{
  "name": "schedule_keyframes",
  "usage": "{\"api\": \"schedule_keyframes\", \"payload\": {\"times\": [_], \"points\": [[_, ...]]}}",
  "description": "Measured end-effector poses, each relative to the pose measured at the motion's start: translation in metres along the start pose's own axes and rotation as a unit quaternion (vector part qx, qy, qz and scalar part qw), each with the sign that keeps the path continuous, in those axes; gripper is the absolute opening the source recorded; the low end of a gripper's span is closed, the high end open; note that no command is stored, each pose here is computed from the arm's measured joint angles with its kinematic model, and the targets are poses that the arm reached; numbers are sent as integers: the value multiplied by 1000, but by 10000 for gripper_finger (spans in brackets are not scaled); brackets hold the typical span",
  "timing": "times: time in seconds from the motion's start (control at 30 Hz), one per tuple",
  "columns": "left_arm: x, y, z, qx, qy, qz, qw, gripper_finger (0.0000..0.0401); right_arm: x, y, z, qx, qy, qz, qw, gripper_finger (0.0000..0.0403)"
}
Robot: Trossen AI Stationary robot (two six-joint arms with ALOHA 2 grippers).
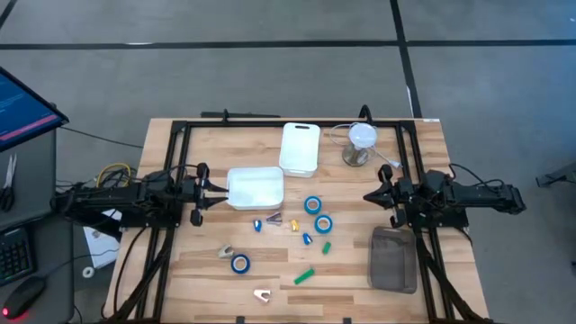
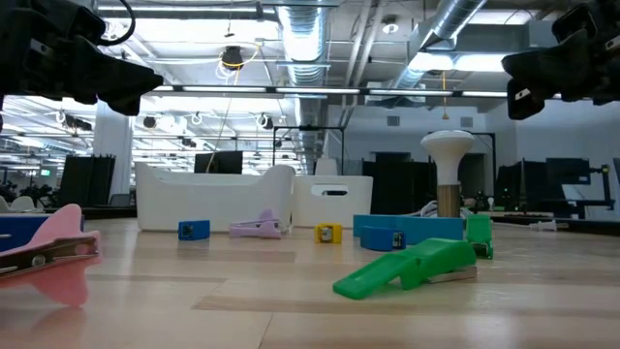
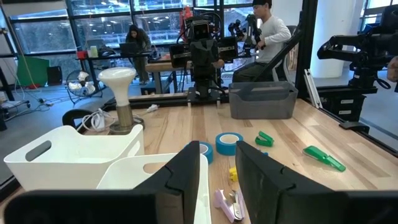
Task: Pick and place Stapler, Stapler remover, tape
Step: Put the top blue tape into the black transparent bin
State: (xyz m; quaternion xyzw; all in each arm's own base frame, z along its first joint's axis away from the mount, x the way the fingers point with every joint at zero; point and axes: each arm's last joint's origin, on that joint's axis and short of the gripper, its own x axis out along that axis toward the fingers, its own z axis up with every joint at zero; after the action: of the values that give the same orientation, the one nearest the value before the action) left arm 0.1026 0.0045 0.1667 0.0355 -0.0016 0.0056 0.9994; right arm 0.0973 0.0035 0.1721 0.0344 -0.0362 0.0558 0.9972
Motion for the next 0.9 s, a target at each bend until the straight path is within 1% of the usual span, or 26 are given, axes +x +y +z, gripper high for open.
{"api": "schedule_keyframes", "payload": {"times": [0.1, 0.6, 0.67, 0.77, 0.8, 0.9], "points": [[0, 0, 0, 0, 0, 0, 1000, 95, 0, 0, 3, -2, -16, 1, 1000, 3], [0, 0, 0, 0, -2, 0, 1000, 95, 0, 0, 3, -2, -16, -1, 1000, 3], [0, 0, 1, -1, -4, 0, 1000, 95, 0, -1, 4, 8, -20, -25, 999, 3], [0, 0, 1, -4, -5, 1, 1000, 95, -1, -5, 6, 55, -19, -92, 994, 3], [0, 0, 1, -4, -7, 1, 1000, 95, -2, -5, 9, 61, -23, -103, 992, 3], [0, 0, 3, -4, -15, 1, 1000, 95, -3, -5, 18, 63, -36, -115, 991, 3]]}}
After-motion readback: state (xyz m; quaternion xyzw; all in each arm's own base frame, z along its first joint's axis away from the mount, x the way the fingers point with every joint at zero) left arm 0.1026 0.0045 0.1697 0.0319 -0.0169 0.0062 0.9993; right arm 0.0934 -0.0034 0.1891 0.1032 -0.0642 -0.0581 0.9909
